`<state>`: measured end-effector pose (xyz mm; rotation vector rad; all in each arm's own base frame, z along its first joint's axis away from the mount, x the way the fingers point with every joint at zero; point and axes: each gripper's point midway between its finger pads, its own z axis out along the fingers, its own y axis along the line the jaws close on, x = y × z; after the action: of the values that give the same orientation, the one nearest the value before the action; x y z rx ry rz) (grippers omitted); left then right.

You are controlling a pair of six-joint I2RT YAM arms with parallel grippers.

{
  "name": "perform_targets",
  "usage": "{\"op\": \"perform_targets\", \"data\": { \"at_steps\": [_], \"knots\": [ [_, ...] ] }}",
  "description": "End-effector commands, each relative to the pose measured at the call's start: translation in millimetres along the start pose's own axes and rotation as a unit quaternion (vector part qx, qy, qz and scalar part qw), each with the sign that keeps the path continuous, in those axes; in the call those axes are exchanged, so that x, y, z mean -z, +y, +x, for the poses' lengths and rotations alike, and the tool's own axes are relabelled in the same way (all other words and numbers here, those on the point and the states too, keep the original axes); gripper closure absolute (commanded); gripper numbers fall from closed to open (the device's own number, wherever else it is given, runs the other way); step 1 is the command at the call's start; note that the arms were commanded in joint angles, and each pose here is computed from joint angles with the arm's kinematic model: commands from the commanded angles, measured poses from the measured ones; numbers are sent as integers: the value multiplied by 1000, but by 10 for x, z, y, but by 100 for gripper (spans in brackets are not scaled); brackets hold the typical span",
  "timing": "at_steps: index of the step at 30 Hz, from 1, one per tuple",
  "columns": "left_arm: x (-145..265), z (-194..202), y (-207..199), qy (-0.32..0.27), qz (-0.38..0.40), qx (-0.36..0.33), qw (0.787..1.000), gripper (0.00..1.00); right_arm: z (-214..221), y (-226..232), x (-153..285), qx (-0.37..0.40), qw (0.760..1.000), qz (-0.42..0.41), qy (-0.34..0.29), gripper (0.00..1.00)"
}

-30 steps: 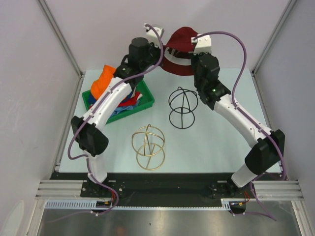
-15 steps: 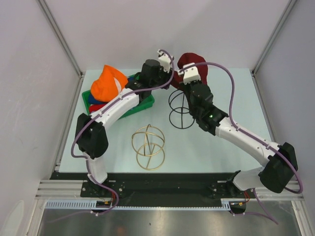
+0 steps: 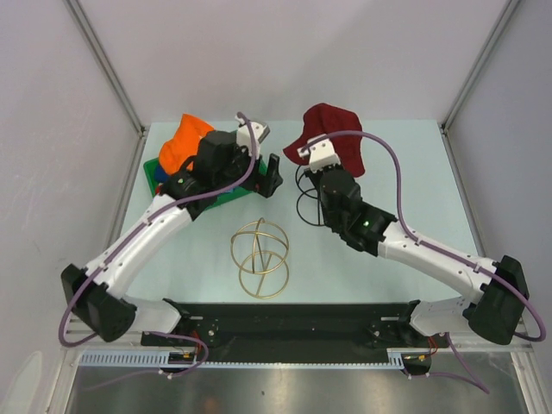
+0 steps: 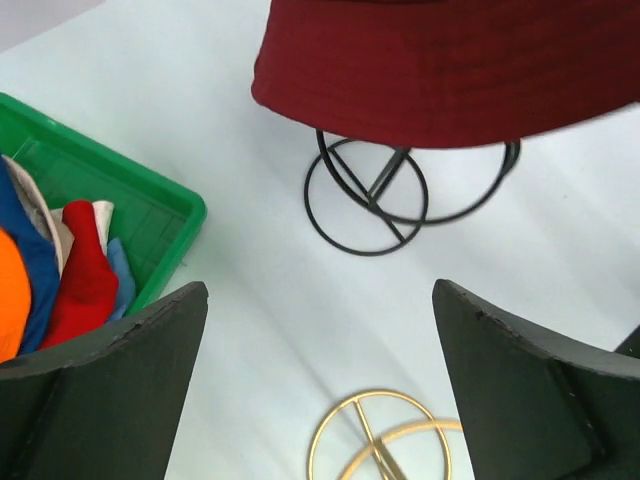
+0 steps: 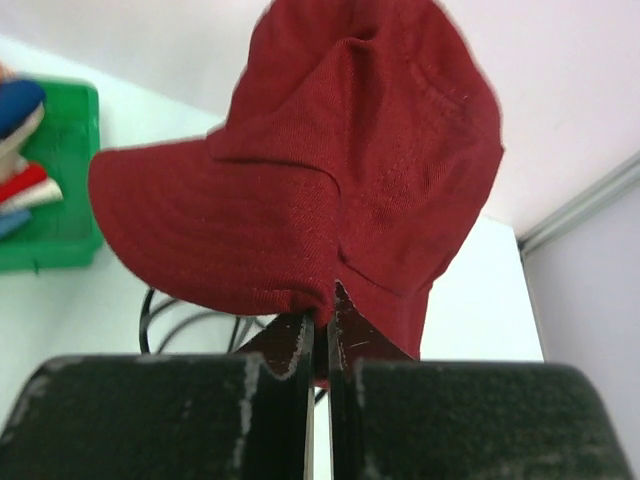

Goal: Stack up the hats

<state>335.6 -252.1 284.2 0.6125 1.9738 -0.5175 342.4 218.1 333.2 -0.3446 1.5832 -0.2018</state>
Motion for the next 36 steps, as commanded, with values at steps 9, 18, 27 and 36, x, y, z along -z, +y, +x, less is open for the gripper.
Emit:
{"op": "perform_targets", "data": {
  "at_steps": [9,18,27,36],
  "knots": [
    [531,80,-15,-28,0,23,999,1,492,309,218,0,999,-12,46,100],
    [399,82,26,-25,3,26,999,0,875,382,419,-11,995,-16,94,100],
    [220,-125,-160,-60,57,62,995,0,1161,354,498,-12,992,5,124,100],
    [-87,-444,-378,-117,130,119,977,0,1433,115,485,-72,982,61,163,100]
  ]
}}
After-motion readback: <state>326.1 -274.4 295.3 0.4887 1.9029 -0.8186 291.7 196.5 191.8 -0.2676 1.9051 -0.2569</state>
